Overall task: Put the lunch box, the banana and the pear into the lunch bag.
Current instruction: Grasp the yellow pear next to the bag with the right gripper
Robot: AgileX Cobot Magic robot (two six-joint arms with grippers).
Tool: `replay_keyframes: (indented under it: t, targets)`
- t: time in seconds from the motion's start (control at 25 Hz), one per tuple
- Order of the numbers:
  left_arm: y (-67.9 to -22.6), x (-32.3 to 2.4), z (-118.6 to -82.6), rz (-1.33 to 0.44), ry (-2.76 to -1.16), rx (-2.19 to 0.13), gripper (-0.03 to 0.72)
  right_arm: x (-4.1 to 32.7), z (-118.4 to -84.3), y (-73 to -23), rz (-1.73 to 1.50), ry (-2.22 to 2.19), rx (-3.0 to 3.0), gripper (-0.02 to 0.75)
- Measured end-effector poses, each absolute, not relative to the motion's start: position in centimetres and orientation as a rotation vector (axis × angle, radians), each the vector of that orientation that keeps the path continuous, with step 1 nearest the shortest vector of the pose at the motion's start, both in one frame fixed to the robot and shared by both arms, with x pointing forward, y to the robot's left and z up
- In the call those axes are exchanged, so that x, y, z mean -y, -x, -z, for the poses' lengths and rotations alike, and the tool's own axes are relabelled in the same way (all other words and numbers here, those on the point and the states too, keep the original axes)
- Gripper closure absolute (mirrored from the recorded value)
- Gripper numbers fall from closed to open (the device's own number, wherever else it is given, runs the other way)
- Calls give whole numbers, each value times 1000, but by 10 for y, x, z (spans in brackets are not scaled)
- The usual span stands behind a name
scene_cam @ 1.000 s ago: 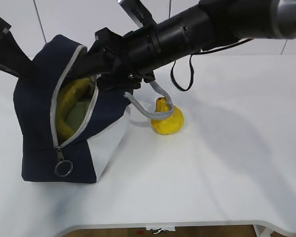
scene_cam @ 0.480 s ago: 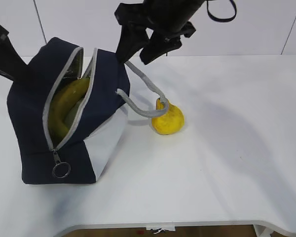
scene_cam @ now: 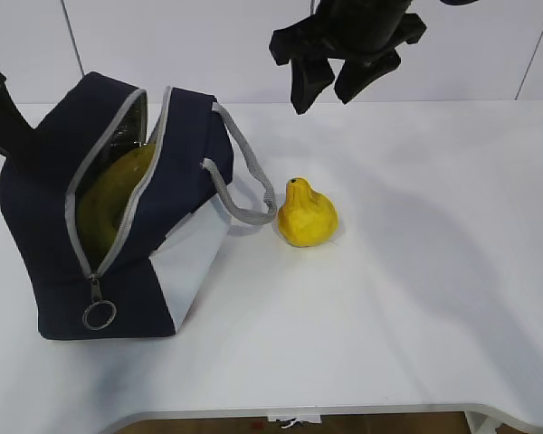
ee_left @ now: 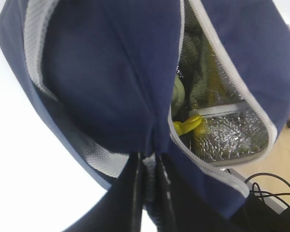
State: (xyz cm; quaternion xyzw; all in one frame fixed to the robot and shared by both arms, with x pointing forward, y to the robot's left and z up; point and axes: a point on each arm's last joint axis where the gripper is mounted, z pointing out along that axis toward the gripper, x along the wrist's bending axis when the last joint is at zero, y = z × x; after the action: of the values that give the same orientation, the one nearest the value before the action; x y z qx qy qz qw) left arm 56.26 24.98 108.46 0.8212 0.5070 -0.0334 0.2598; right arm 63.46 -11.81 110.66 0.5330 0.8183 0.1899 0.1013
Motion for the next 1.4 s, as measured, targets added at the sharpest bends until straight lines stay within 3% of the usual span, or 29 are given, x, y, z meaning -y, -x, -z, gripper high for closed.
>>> replay_keyframes:
  t: [0.36, 0.72, 1.4]
  targets:
    - [-563, -250, -1084, 89, -2227, -1374, 673, 109, -1047, -657, -397, -1624, -2492, 290]
    - [-563, -250, -1084, 88, -2228, -1374, 673, 106, -1016, -665, -320, -1649, -2528, 290]
    - [-563, -250, -1084, 86, -2232, -1375, 673, 98, -1000, -674, -395, -1664, -2520, 291]
